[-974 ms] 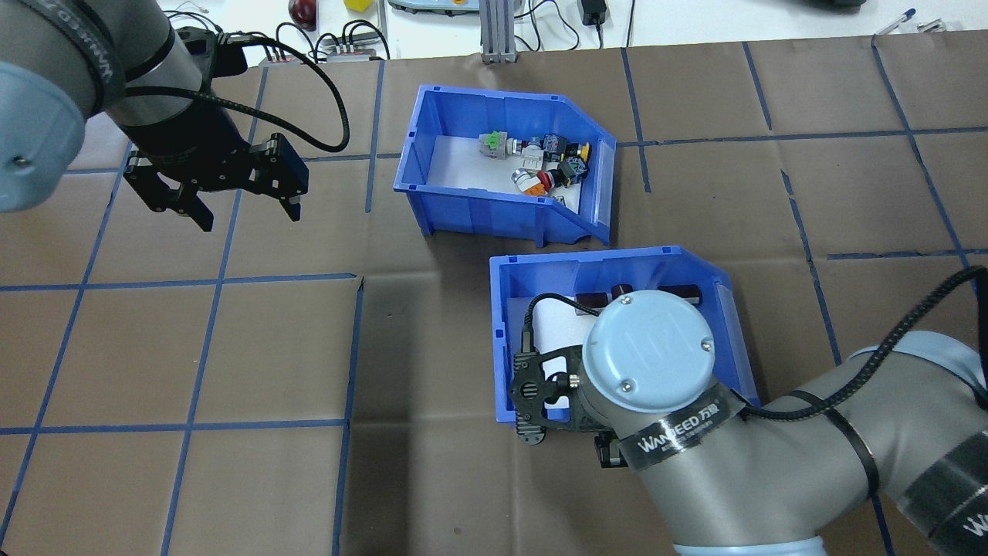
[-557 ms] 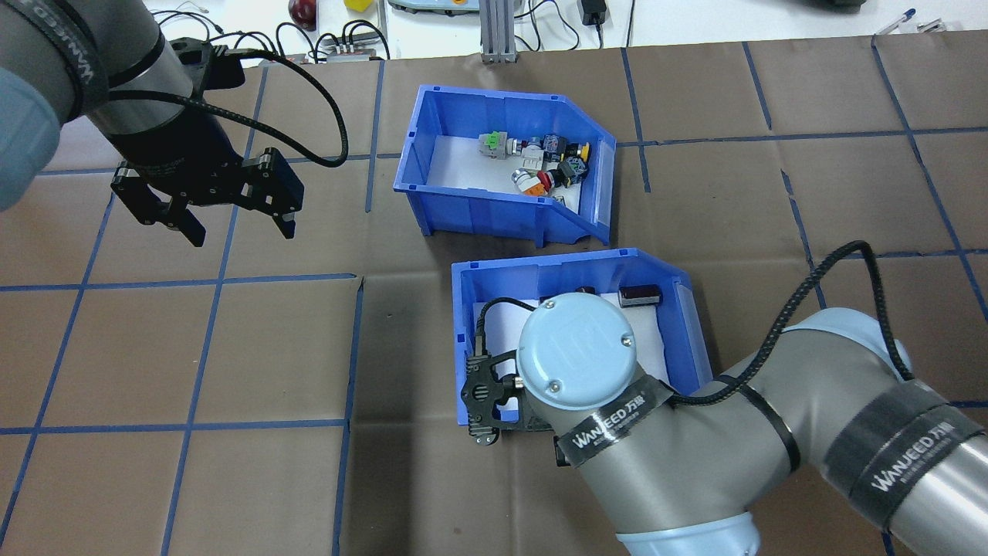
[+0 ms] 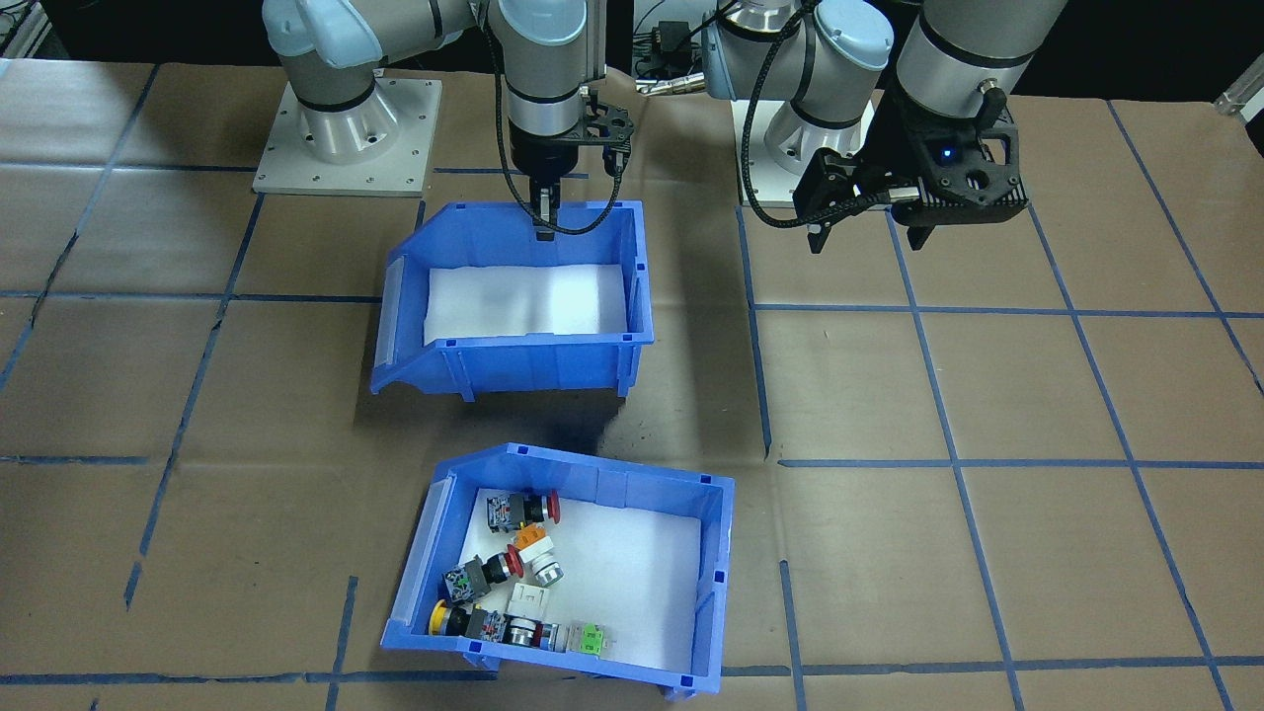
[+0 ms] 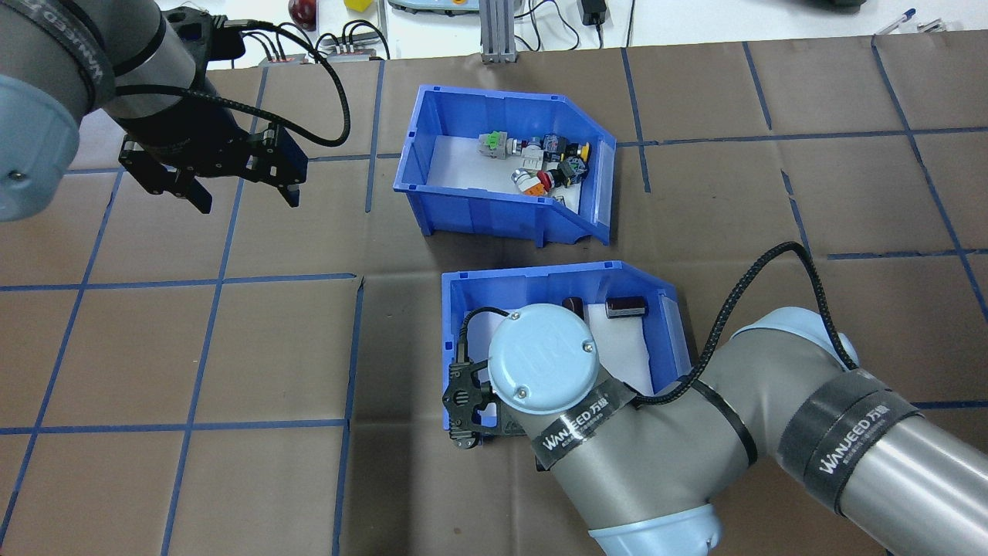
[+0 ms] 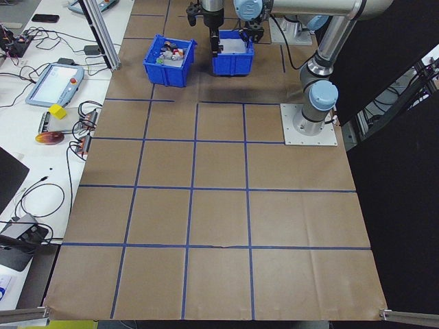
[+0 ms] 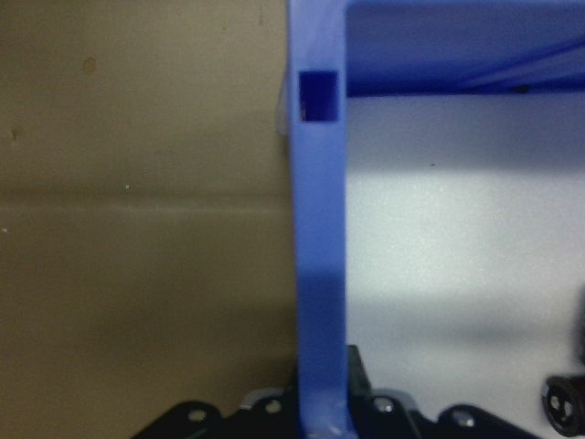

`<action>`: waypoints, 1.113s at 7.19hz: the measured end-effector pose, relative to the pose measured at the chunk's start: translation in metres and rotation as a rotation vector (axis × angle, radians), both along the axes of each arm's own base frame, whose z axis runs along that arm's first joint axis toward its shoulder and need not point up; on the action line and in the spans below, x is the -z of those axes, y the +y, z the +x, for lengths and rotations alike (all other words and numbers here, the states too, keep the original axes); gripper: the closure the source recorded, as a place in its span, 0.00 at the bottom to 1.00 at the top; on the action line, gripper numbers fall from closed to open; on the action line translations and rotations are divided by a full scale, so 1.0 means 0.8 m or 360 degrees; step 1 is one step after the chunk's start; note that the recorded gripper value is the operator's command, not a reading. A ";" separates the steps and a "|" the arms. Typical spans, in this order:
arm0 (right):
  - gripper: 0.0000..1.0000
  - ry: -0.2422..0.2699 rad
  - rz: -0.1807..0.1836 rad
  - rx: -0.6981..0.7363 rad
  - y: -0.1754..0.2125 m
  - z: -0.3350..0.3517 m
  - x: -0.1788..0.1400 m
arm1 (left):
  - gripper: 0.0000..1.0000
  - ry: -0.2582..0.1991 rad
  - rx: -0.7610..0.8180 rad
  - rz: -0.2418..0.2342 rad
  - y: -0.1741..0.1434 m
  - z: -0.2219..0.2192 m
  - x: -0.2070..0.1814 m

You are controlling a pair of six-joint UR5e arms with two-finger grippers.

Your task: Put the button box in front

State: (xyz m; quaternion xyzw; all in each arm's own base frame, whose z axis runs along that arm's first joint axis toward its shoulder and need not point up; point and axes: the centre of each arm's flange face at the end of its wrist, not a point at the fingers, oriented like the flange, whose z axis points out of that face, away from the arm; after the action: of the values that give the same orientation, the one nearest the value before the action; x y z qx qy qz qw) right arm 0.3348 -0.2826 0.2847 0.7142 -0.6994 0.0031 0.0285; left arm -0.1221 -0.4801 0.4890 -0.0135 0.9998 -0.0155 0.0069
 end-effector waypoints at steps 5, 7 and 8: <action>0.00 -0.0035 -0.0004 0.0064 -0.033 0.014 -0.084 | 0.00 0.0001 0.0147 -0.0005 0.010 -0.022 -0.011; 0.00 -0.0010 0.0023 0.0184 -0.065 0.001 -0.138 | 0.00 0.0008 0.0173 -0.0017 0.015 -0.035 -0.019; 0.00 -0.0028 0.0000 0.0351 -0.092 -0.024 -0.154 | 0.00 0.0007 0.0174 -0.0024 0.017 -0.036 -0.020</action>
State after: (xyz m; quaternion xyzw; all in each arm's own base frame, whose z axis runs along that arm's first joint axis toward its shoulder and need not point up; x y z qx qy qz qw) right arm 0.3156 -0.3562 0.4082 0.6329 -0.7739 0.0062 0.0224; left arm -0.1511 -0.4663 0.5052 0.0411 0.9989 -0.0235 0.0037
